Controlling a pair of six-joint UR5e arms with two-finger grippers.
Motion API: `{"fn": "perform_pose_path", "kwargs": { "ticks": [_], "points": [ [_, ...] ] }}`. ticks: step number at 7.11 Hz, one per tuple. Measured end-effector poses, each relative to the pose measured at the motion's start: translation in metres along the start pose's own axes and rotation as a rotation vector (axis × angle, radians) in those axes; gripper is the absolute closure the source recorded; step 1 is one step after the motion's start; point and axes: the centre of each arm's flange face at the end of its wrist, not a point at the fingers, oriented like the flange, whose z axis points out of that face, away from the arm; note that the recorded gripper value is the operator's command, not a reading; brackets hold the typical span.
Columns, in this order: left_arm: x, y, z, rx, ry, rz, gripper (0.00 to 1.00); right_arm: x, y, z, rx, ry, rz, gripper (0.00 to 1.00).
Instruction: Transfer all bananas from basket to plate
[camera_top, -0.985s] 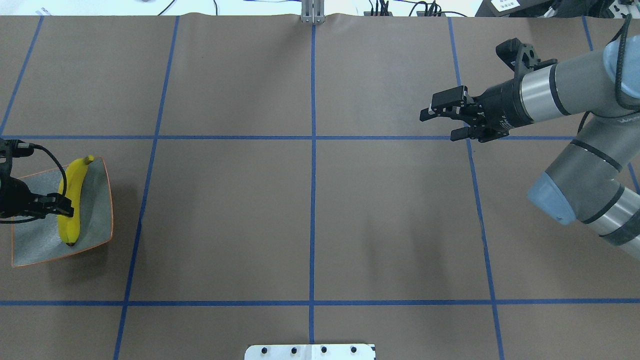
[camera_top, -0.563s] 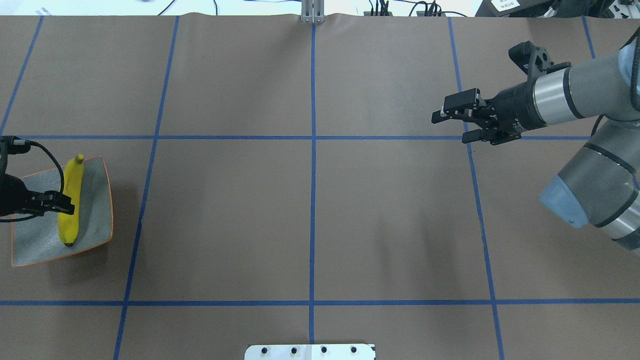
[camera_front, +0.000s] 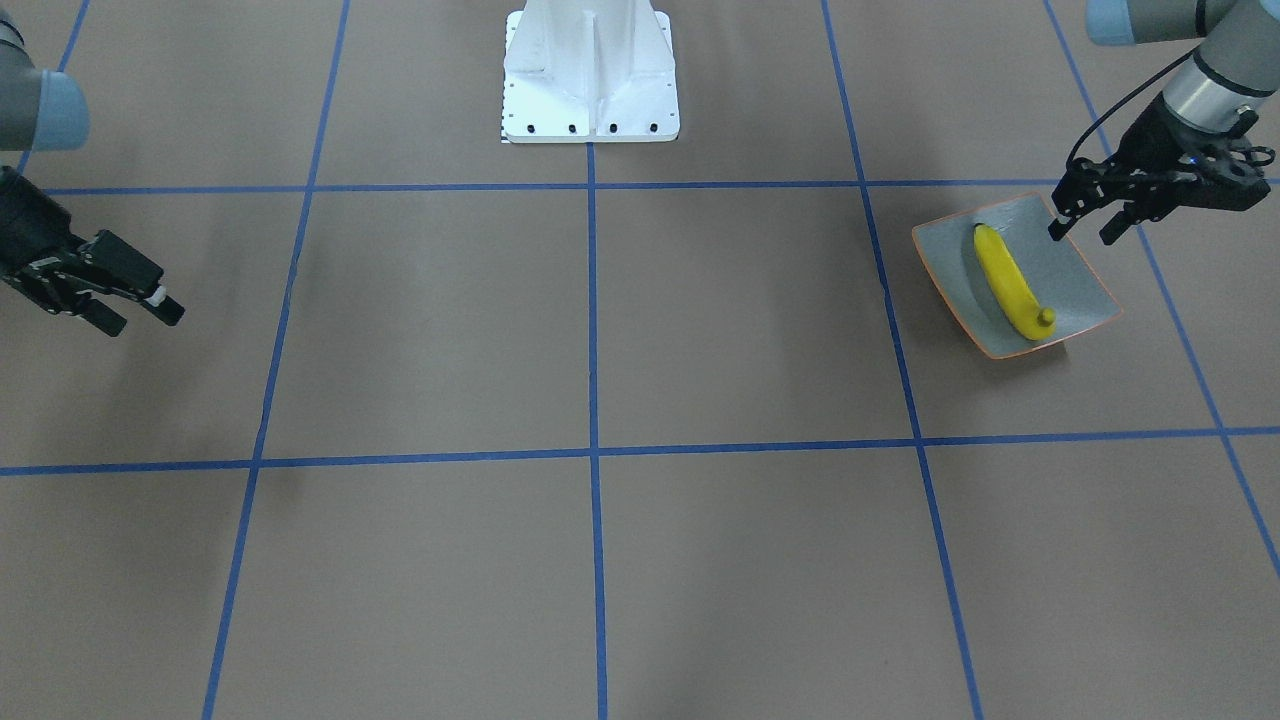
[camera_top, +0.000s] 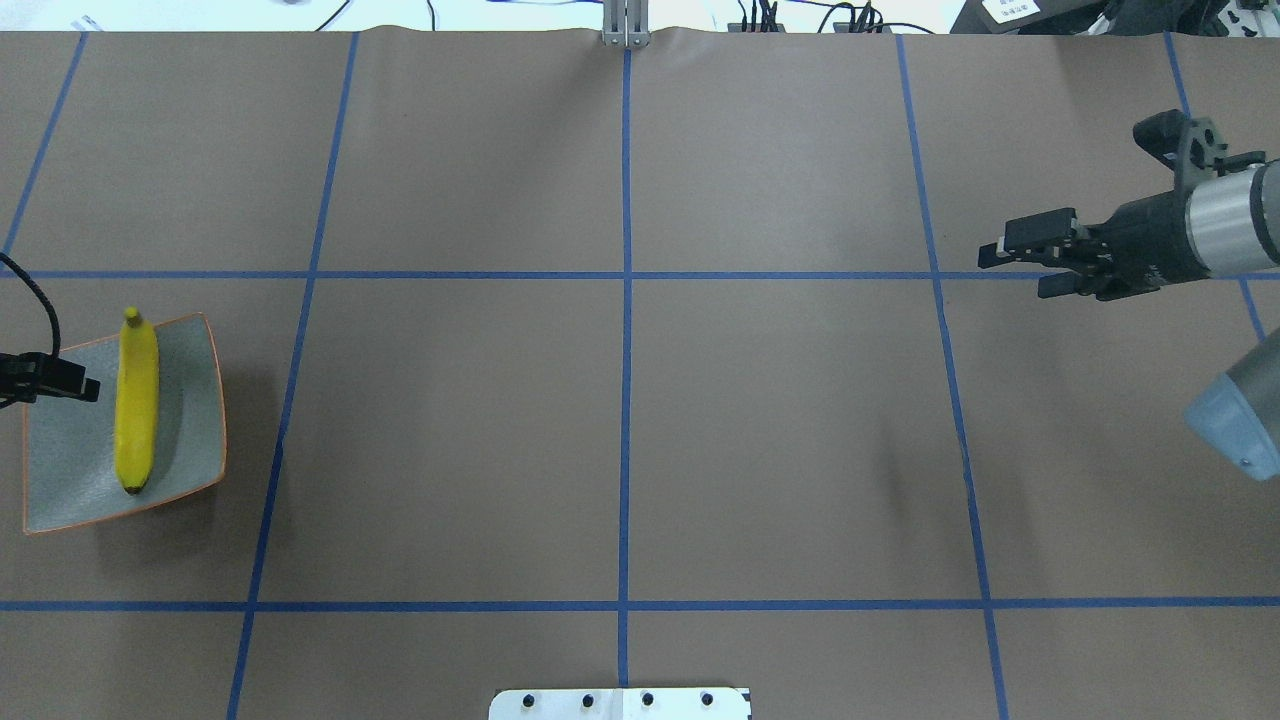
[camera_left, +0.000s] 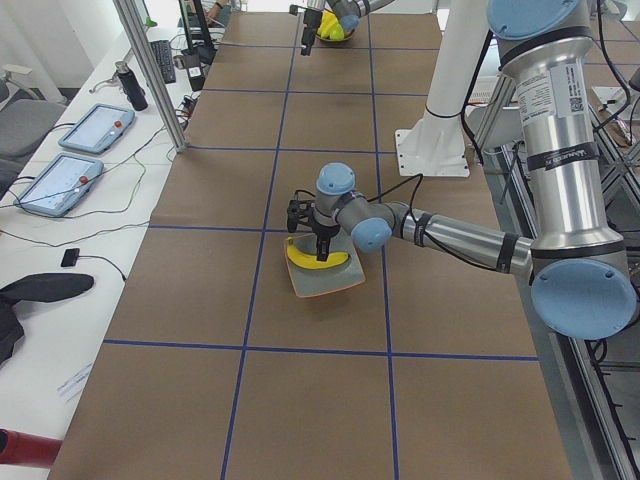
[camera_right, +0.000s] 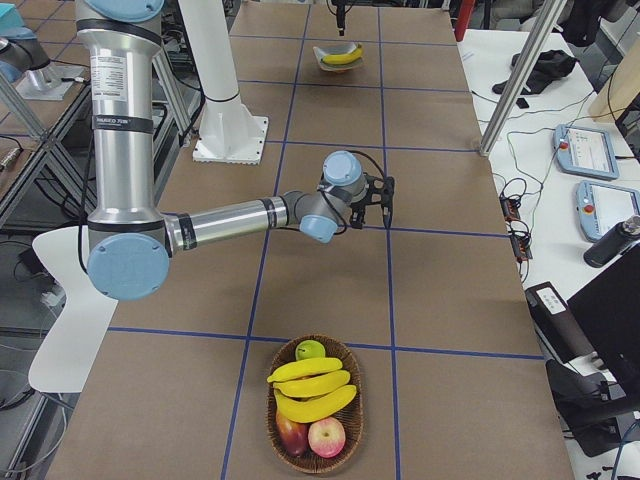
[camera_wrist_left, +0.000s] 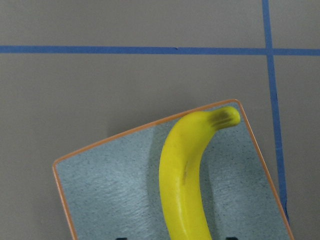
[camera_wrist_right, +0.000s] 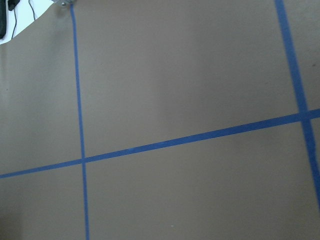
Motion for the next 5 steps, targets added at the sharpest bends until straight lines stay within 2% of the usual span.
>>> {"fn": "perform_pose_path", "kwargs": {
  "ticks": [2,5],
  "points": [
    [-0.008,-0.003,-0.008,0.013,0.002,0.012,0.25,0.102,-0.027,-0.035,0.016,0.075,-0.068,0.00],
    [-0.010,-0.004,-0.008,0.014,-0.002,0.012,0.23,0.219,-0.042,-0.077,0.006,0.110,-0.153,0.00]
  ]
}}
